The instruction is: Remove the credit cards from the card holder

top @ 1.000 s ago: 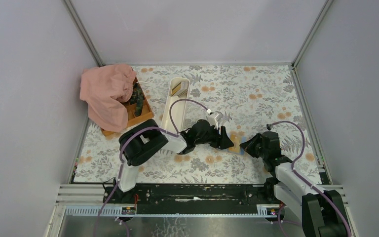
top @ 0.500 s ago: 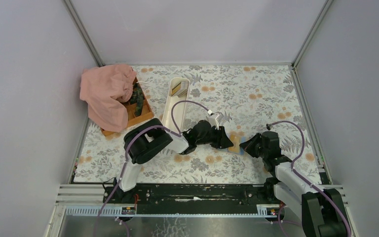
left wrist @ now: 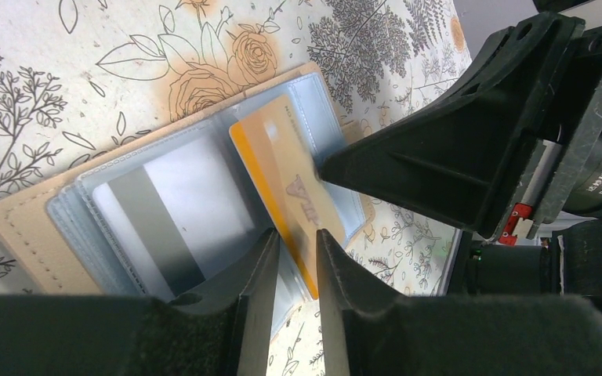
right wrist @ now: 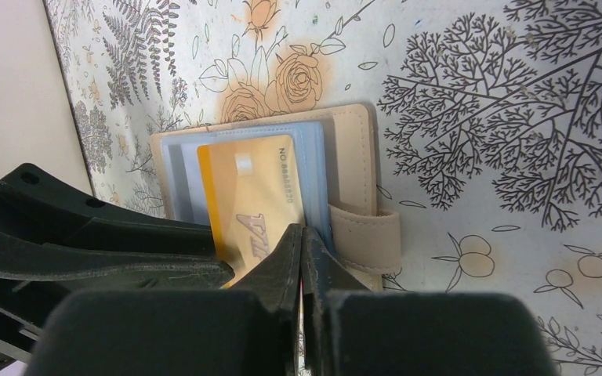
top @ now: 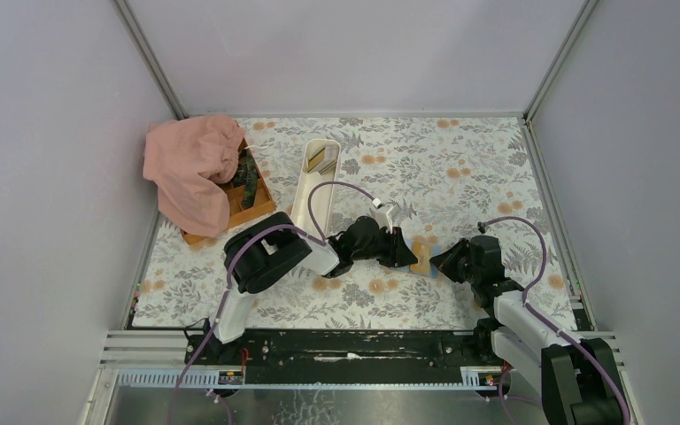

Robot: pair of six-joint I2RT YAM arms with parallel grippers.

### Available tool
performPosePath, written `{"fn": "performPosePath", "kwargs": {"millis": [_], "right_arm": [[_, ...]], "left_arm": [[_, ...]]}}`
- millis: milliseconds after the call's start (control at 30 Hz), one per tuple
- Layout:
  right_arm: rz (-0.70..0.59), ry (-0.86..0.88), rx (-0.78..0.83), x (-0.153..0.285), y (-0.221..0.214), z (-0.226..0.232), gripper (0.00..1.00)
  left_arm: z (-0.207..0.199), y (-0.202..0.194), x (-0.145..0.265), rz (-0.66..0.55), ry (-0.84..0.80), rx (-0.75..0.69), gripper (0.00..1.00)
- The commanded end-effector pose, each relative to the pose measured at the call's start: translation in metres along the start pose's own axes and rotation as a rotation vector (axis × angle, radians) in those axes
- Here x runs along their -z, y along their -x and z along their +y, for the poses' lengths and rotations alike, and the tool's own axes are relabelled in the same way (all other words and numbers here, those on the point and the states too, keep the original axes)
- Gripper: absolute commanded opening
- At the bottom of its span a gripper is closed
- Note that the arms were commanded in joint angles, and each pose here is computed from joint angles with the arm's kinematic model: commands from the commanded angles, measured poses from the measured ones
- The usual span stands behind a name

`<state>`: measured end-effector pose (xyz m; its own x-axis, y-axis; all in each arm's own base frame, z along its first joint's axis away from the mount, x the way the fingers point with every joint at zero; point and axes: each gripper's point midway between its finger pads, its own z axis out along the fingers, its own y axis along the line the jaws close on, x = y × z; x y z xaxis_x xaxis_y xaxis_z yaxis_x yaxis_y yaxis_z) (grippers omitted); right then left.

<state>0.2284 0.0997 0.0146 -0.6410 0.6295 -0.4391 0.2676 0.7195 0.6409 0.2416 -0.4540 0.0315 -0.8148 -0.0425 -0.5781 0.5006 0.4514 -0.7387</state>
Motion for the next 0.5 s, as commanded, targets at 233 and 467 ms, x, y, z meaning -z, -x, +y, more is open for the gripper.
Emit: {"fn": "performPosePath", "kwargs": {"millis": [233,467], "right_arm": [[0.018,-0.034,0.007,-0.0006,-0.0068,-0.0114,0.00],[0.019,-0.035,0.007,-0.0008,-0.0073,-0.0118,0.00]], "left_arm": [[-0.0030,0.0068,0.0050,-0.030,-0.001,-0.015,0.23],[0.0009,0.0085,0.0062,-0.033,0.013,-0.010,0.10]]}}
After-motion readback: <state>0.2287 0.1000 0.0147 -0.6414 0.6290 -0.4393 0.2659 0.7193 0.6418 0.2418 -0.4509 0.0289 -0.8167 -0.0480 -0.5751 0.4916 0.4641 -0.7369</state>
